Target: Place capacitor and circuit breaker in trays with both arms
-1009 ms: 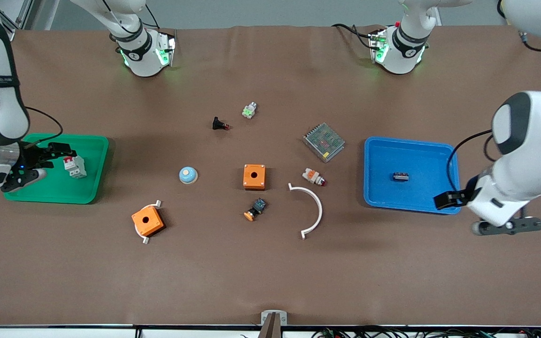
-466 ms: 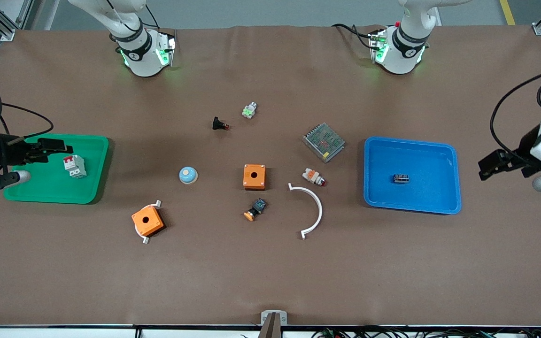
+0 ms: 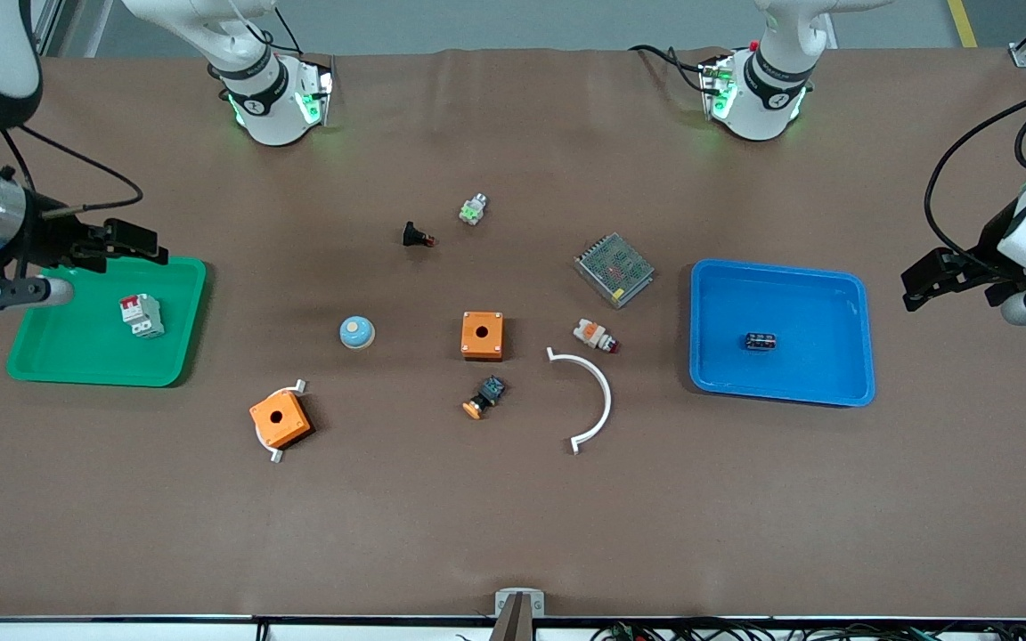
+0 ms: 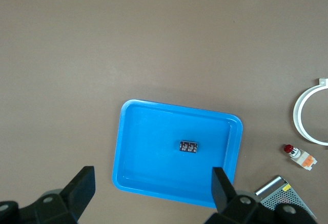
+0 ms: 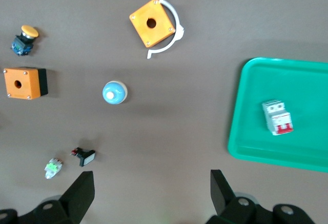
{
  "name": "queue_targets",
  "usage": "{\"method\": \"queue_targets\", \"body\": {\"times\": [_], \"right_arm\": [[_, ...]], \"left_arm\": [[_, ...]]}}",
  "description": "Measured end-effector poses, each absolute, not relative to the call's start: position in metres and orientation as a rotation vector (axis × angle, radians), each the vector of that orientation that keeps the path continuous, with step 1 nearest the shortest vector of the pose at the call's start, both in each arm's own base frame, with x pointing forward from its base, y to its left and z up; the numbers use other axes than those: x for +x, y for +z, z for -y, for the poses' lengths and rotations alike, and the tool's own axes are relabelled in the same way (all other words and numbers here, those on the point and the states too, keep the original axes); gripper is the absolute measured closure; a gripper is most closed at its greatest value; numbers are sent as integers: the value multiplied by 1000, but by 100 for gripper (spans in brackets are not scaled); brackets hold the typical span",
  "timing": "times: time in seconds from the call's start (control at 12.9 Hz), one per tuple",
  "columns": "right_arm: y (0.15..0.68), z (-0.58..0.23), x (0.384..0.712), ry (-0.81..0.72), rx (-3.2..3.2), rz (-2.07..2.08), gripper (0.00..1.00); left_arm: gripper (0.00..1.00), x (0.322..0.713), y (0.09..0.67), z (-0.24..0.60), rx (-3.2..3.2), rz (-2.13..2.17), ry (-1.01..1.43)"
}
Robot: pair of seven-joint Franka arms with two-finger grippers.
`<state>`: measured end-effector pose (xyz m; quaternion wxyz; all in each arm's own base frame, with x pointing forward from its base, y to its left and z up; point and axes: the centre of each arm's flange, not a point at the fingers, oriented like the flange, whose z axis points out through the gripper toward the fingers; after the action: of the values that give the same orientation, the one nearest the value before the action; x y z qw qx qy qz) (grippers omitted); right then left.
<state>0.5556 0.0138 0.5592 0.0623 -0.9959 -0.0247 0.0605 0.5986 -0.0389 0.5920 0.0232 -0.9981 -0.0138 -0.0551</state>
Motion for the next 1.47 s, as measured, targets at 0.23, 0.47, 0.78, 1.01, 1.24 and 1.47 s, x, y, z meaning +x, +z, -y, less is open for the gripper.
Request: {"method": "queue_targets", "body": {"times": [0.23,0.47,0.78,1.01,1.24,1.47], "right_arm": [[591,-8,541,35,-3078,71,0],[606,-7,526,-23,-3087,75,0],[612,-1,523,-47,-3139,82,0],[611,2,523,-45,-3149,78,0],[612,5,523,-46,-3149,68,0],[616,6,521,-57,-3148,60,0]], "left_arm": [[0,602,603,42,-3112,42,-182],[0,607,616,42,-3177,-35,-216],[0,609,613,36,-3166,-196,-207],[0,610,613,39,-3164,-123,-204],[0,610,615,38,-3165,-53,-209],[0,609,616,44,-3161,-58,-211]]}}
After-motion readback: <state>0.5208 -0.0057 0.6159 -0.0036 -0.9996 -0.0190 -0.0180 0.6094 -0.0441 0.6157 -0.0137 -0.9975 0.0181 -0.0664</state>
